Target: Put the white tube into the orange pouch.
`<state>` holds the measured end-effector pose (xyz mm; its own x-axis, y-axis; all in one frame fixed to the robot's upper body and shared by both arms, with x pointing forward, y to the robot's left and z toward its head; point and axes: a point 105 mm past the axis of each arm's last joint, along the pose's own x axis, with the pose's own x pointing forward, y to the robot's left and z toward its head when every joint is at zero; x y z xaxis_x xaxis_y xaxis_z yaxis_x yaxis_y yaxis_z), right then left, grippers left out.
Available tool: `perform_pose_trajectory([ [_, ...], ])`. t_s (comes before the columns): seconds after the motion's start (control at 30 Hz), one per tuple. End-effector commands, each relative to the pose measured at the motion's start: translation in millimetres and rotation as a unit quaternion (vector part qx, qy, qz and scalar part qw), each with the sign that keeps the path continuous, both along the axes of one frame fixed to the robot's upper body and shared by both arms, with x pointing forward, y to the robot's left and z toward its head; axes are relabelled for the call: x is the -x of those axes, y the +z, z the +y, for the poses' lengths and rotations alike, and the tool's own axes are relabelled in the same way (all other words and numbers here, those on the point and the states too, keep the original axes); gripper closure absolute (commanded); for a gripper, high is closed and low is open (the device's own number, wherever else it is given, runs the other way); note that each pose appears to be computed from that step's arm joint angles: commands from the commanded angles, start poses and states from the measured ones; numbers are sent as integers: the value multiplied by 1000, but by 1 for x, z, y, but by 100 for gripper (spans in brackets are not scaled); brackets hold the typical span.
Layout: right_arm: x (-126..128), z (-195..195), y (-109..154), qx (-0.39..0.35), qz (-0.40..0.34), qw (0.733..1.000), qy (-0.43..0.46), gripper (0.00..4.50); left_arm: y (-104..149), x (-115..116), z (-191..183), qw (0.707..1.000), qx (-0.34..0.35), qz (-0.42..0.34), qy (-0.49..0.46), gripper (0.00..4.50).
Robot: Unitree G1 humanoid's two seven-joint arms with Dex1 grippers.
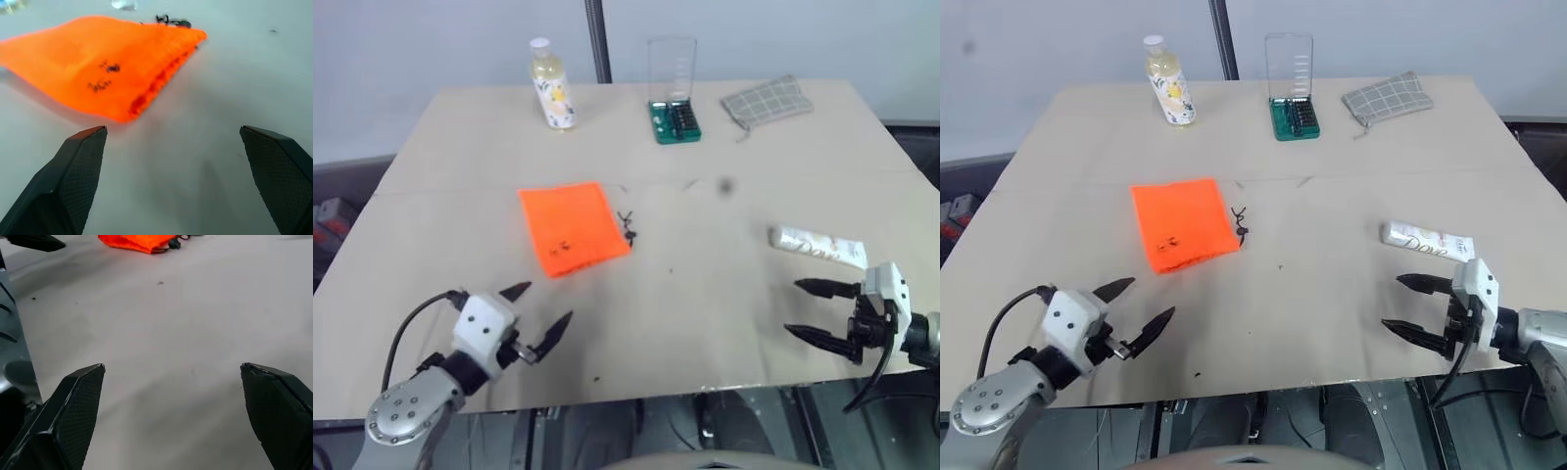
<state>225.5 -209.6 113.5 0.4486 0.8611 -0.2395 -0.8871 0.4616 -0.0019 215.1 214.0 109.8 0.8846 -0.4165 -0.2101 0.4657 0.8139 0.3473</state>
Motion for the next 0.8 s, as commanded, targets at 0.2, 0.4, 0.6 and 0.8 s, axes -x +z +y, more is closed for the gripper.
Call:
perform_pose_trajectory([
  [0.2,8,39,22,-35,-48,997,45,3,12,-40,-18,990,-86,-109,19,0],
  [0.4,8,57,29,-50,-61,996,52,3,11,-67,-21,975,-154,-159,24,0],
  [0.6,5,57,30,-46,-70,996,39,3,-1,-76,-28,959,-223,-172,-20,0],
  [0.8,6,55,29,-47,-71,996,27,3,7,-83,-24,948,-245,-201,-12,0],
])
